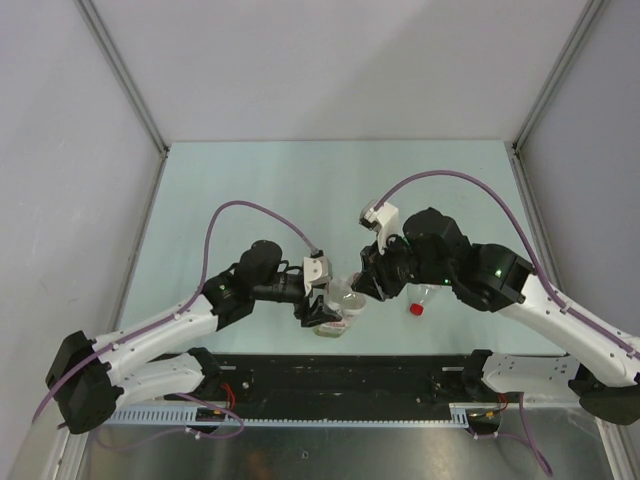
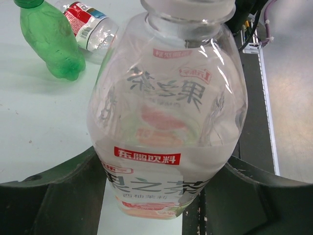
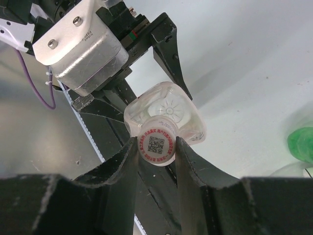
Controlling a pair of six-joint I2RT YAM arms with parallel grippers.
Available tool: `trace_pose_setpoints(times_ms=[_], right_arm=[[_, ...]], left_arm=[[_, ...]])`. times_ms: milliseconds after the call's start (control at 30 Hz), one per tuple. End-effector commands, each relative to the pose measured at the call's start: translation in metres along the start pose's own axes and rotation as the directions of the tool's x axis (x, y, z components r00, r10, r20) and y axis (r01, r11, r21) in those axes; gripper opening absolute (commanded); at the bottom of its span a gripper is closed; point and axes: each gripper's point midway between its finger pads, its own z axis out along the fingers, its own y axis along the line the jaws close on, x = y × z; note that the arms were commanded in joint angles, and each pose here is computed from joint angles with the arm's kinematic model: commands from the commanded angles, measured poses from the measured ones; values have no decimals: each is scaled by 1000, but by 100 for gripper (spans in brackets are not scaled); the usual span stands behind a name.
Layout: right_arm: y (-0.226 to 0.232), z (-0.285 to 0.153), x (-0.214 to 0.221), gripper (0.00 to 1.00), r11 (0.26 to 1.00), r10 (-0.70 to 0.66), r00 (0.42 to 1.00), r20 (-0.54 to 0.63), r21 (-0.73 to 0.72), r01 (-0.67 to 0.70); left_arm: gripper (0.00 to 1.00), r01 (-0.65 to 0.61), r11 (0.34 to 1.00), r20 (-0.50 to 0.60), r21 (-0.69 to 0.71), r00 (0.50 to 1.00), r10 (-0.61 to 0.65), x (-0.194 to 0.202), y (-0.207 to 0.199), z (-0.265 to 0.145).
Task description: Screw on the bottle caps
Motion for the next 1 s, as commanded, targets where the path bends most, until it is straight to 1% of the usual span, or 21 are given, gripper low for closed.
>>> trace_pose_setpoints(times_ms=[0, 267, 400, 467, 567, 733, 900, 967], right_arm=[[15, -1, 8, 18, 997, 26, 999, -42, -66, -28], [26, 16, 9, 17, 989, 8, 997, -70, -144, -19], [26, 16, 16, 17, 989, 23, 995, -98, -144, -37], [22, 16, 24, 17, 991, 8, 993, -119, -130, -24], [17, 16, 34, 16, 992, -41, 987, -155, -121, 22], [30, 13, 49, 15, 964, -148, 969, -198, -249, 97], [34, 14, 59, 13, 941, -202, 955, -215, -314, 128], [30, 16, 61, 12, 949, -195, 955, -224, -291, 126]], left_arm=[[0, -49, 993, 160, -104, 985, 65, -59, 18, -7], [0, -50, 993, 182, -103, 981, 69, -70, 16, -10], [0, -20, 986, 196, -168, 979, 53, -78, 26, -14], [0, -20, 986, 203, -168, 978, 54, -81, 25, -16], [0, -61, 992, 220, -109, 972, 84, -88, 12, -17], [0, -179, 984, 256, -14, 951, 176, -97, -11, -24], [0, -226, 974, 272, -1, 937, 218, -102, -16, -27], [0, -229, 973, 275, -13, 935, 223, -104, -14, -28]])
